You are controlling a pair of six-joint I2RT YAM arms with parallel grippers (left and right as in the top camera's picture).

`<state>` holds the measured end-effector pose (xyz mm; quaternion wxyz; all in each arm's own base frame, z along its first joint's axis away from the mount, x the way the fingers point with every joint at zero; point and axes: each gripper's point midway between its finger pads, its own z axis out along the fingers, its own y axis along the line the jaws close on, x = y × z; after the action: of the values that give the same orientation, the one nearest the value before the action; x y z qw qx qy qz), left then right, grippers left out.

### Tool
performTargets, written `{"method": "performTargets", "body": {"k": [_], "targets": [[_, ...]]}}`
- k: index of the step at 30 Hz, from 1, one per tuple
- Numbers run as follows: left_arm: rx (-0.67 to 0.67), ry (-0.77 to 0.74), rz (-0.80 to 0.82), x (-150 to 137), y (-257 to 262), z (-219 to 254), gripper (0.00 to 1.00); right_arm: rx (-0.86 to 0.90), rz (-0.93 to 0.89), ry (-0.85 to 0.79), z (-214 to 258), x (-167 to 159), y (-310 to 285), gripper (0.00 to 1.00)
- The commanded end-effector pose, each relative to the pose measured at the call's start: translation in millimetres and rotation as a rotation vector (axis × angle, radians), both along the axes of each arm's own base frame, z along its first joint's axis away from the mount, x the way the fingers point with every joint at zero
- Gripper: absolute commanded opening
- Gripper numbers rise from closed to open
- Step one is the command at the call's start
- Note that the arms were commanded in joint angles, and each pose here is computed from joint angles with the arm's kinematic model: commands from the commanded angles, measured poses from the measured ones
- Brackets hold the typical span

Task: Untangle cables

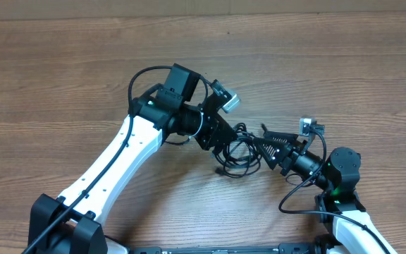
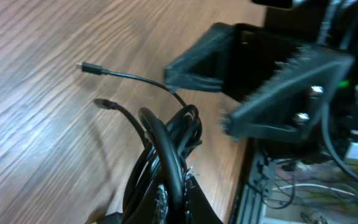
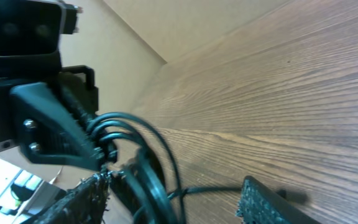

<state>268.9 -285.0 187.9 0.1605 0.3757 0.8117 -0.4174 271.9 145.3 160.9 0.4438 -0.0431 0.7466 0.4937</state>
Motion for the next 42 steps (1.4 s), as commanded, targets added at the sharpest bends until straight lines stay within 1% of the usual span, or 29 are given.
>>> {"method": "performTargets", "body": {"k": [1, 3, 8, 9, 11, 13, 14, 16, 21, 25, 28, 34, 37, 40, 42], "targets": [[-0.122, -0.021, -0.074, -10.2, -8.1, 29.9, 0.04, -0.014, -0.008, -0.014, 0.2, 1.3, 1.6, 0.64], [-0.129, -0.033, -0.075, -8.5, -9.1, 31.4, 0.04, -0.007, 0.033, -0.012, 1.1, -4.6, 8.8, 0.60], [-0.128, -0.041, -0.072, -6.9, -9.2, 31.4, 0.04, -0.001, 0.105, -0.008, 1.0, -15.6, 22.1, 0.44], [-0.127, -0.044, -0.069, -6.1, -9.2, 31.3, 0.04, 0.002, 0.112, -0.005, 1.2, -16.7, 23.4, 0.39], [-0.121, -0.044, -0.055, -3.4, -9.3, 30.9, 0.04, 0.004, 0.125, 0.000, 0.8, -18.9, 25.9, 0.24], [-0.104, -0.044, -0.023, 2.0, -8.6, 29.2, 0.04, 0.005, 0.134, 0.011, -1.0, -20.7, 27.2, 0.05], [-0.088, -0.043, 0.002, 5.9, -7.6, 27.3, 0.04, 0.005, 0.138, 0.019, -2.4, -21.5, 27.5, 0.04], [-0.026, -0.037, 0.105, 21.3, -1.7, 19.6, 0.04, 0.007, 0.161, 0.048, -6.8, -26.0, 29.3, 0.04], [0.180, -0.021, 0.536, 75.2, 38.1, -3.8, 0.04, 0.040, 0.324, 0.092, -7.7, -53.0, 41.3, 0.04], [0.331, -0.036, 0.837, 99.9, 82.1, -17.2, 0.04, 0.058, 0.389, 0.098, -4.8, -63.6, 44.7, 0.04], [0.434, -0.048, 0.986, 103.8, 111.2, -24.7, 0.04, 0.080, 0.383, 0.106, 0.4, -62.1, 44.7, 0.04], [0.581, -0.059, 1.100, 96.6, 145.4, -33.7, 0.04, 0.096, 0.376, 0.026, 17.7, -57.8, 44.8, 0.04], [0.662, -0.077, 1.246, 94.7, 173.2, -33.4, 0.04, 0.095, 0.365, 0.029, 16.9, -56.1, 44.2, 0.04], [0.682, -0.050, 1.395, 91.2, 192.7, -32.9, 0.04, 0.092, 0.335, 0.055, 12.4, -52.0, 42.6, 0.04], [0.669, -0.019, 1.463, 90.0, 199.1, -33.5, 0.04, 0.088, 0.292, 0.092, 5.4, -46.2, 39.9, 0.04]]}}
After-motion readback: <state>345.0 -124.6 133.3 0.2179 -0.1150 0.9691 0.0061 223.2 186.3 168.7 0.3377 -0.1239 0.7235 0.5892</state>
